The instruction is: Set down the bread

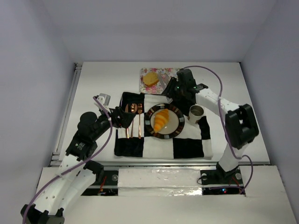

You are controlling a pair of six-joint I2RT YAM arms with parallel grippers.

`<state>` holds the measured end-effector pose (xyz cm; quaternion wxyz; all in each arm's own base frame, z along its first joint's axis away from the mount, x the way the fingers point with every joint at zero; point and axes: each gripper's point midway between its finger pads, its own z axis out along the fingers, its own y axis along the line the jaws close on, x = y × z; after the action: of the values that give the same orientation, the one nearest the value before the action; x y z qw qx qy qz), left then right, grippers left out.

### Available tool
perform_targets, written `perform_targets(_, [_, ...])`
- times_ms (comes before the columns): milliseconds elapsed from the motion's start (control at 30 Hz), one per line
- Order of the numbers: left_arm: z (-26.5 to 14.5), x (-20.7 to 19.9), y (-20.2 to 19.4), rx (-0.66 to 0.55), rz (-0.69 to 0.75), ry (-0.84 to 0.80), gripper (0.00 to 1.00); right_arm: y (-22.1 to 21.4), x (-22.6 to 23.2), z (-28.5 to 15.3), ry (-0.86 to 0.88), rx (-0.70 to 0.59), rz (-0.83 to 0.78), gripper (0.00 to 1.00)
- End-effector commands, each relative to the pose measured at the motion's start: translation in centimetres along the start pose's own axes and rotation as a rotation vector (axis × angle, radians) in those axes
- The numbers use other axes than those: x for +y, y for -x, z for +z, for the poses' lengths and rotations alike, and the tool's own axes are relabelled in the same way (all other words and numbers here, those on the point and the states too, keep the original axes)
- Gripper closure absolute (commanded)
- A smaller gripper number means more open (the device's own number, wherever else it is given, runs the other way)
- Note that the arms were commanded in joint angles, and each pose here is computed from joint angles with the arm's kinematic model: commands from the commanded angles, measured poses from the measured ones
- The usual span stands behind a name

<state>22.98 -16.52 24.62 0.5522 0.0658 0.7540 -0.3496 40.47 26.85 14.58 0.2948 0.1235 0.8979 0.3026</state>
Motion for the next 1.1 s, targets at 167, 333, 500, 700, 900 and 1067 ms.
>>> perform_targets(167, [-0.3,-1.3,1.5,-0.053,0.031,-0.054,0.19,4.1,2.6,3.6,0.071,-0.052,0.023,0.54])
perform_targets(333, [-0.2,-1.4,1.5,-0.054,0.032,-0.059,0.19,3.4,2.6,5.0,0.084,-0.015,0.048,0.54])
perform_targets(500, [-0.2,-1.4,1.5,-0.054,0.032,-0.059,0.19,2.3,2.3,5.9,0.105,0.025,0.067,0.57])
perform_targets(700, [-0.2,-1.3,1.6,-0.056,0.033,-0.055,0.19,2.0,2.2,5.9,0.115,0.021,0.096,0.74])
perform_targets(900, [-0.3,-1.2,1.6,-0.058,0.032,-0.047,0.20,3.9,5.1,1.5,0.214,-0.068,0.085,0.81])
perform_targets(1067, [-0.3,-0.8,1.8,-0.068,0.031,-0.031,0.20,3.6,6.4,-4.1,0.265,-0.096,0.034,0.82])
